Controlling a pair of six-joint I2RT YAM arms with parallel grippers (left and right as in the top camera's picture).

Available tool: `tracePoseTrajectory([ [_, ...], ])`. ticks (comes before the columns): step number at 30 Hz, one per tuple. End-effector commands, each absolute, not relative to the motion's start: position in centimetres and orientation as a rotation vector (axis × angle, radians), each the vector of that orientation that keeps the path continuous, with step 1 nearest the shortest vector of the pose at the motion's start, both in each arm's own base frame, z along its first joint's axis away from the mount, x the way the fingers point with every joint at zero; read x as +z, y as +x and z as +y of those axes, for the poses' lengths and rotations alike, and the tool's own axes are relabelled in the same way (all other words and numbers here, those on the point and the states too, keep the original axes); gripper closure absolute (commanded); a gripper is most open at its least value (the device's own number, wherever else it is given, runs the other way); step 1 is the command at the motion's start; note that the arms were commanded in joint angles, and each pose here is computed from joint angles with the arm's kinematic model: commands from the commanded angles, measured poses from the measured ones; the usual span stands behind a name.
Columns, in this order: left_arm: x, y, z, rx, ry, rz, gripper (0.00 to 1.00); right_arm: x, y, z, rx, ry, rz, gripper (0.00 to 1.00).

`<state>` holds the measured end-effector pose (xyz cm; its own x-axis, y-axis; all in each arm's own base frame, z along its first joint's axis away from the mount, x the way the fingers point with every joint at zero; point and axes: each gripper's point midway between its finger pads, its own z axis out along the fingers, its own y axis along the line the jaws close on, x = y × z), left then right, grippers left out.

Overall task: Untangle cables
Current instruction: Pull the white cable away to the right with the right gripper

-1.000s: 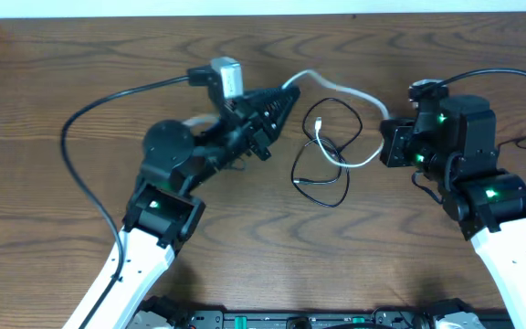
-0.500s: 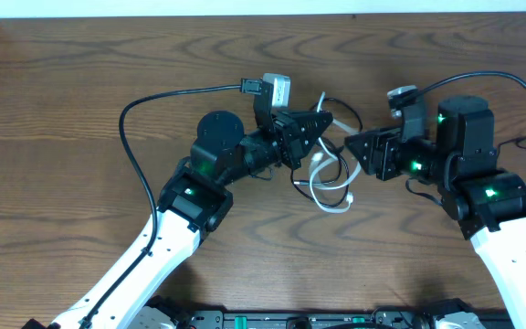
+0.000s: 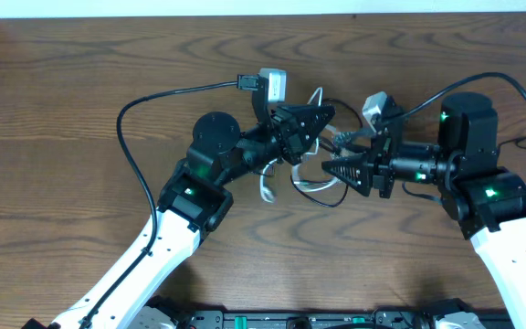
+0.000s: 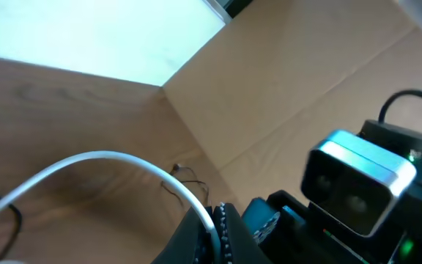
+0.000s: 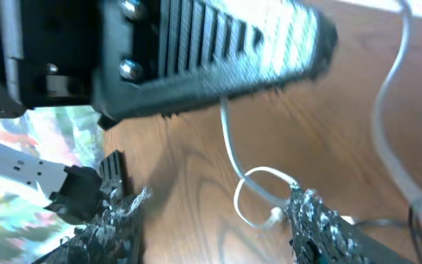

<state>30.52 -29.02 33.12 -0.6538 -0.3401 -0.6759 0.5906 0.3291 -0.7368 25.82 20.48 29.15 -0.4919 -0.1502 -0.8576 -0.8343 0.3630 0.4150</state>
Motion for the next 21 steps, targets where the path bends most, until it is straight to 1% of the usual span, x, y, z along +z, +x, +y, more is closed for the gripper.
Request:
tracePoseTrajectory([
  [1, 33.9, 30.0, -29.7, -1.555, 0.150, 1.806, 0.92, 30.1, 25.9, 20.8, 1.162, -0.910, 1.805, 0.41],
  [7, 35.3, 28.9, -30.6, -1.646, 0.135, 1.771, 0.92, 30.1, 26.3, 20.8, 1.157, -0.913, 1.794, 0.44],
  [10, 36.2, 28.5, -30.9, -1.681, 0.141, 1.736, 0.92, 29.9, 26.4, 20.9, 1.161, -0.911, 1.801, 0.53],
  [12, 36.2, 28.5, -30.9, -1.687, 0.134, 1.740, 0.92, 29.9, 26.4, 20.9, 1.161, -0.911, 1.802, 0.62],
  [13, 36.0, 28.5, -30.9, -1.684, 0.130, 1.750, 0.92, 29.9, 26.4, 20.9, 1.161, -0.911, 1.801, 0.70],
  [14, 35.8, 28.5, -30.9, -1.682, 0.126, 1.758, 0.92, 29.9, 26.4, 20.9, 1.161, -0.911, 1.801, 0.75],
  [15, 35.3, 28.6, -30.9, -1.676, 0.118, 1.783, 0.92, 29.9, 26.4, 20.9, 1.161, -0.911, 1.802, 0.87],
  [17, 34.6, 28.7, -31.0, -1.654, 0.123, 1.809, 0.91, 29.9, 26.4, 20.9, 1.161, -0.911, 1.802, 0.96],
  [18, 34.2, 28.7, -31.0, -1.641, 0.130, 1.821, 0.89, 29.9, 26.4, 20.9, 1.161, -0.910, 1.802, 0.99],
  [19, 33.9, 28.8, -31.0, -1.629, 0.136, 1.832, 0.87, 29.9, 26.4, 20.9, 1.160, -0.910, 1.802, 0.99],
  [20, 33.0, 28.8, -31.1, -1.593, 0.160, 1.855, 0.75, 29.7, 26.8, 20.7, 1.133, -0.895, 1.817, 0.99],
  [21, 32.5, 28.8, -31.1, -1.571, 0.173, 1.873, 0.69, 29.4, 27.1, 20.5, 1.107, -0.880, 1.836, 0.99],
])
